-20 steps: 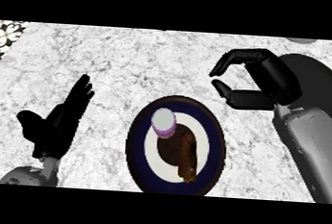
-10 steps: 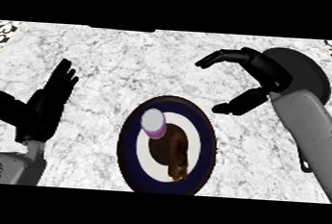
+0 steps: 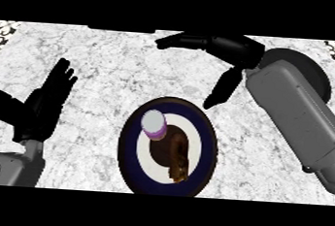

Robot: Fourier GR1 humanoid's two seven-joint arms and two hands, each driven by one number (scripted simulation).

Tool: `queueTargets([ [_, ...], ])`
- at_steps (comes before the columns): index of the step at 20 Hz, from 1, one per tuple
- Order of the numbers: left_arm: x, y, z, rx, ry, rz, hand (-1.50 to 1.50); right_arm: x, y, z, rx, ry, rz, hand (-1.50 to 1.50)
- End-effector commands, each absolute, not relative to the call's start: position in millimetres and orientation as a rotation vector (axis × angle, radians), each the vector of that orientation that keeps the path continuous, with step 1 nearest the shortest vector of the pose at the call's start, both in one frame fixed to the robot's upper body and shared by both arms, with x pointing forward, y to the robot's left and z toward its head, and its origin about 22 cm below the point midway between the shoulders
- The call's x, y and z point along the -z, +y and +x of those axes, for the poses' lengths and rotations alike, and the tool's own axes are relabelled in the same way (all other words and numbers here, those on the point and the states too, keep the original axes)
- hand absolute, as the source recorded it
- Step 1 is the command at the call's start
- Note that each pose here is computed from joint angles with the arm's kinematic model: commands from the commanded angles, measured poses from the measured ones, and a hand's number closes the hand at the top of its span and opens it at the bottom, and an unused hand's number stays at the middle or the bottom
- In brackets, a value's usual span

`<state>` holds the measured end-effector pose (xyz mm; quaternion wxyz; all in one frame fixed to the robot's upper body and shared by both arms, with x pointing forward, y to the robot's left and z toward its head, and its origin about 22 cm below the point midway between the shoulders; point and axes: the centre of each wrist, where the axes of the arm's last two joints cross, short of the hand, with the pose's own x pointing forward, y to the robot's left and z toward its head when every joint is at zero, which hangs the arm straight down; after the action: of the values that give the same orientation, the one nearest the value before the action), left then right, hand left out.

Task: Pick the can from the plate and place it in the pan

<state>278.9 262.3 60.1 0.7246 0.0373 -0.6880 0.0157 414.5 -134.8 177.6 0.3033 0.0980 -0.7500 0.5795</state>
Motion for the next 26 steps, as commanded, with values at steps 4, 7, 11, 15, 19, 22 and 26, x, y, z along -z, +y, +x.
queueTargets([
  [4,-68,273,279,-0.022,-1.519,0.088,0.00,-201,-62,403,-1.852,-1.894,0.064,-1.50],
  [7,-48,278,275,-0.032,-1.517,0.090,0.00,-192,-54,395,-2.012,-1.754,0.008,-1.50],
  [11,-67,268,281,-0.053,-1.520,0.085,0.00,-189,-31,389,-2.227,-1.458,-0.057,-1.50],
  [15,-56,289,267,-0.023,-1.507,0.092,0.00,-178,-41,378,-2.326,-1.402,-0.043,-1.50],
  [19,-51,261,268,-0.059,-1.493,0.099,0.00,-175,-32,351,-2.382,-1.413,-0.082,-1.50],
  [22,-45,280,275,-0.063,-1.509,0.112,0.00,-184,-43,351,-2.453,-1.412,-0.254,-1.50],
  [26,-51,275,272,-0.042,-1.509,0.109,0.00,-178,-37,331,-2.414,-1.479,-0.332,-1.50],
])
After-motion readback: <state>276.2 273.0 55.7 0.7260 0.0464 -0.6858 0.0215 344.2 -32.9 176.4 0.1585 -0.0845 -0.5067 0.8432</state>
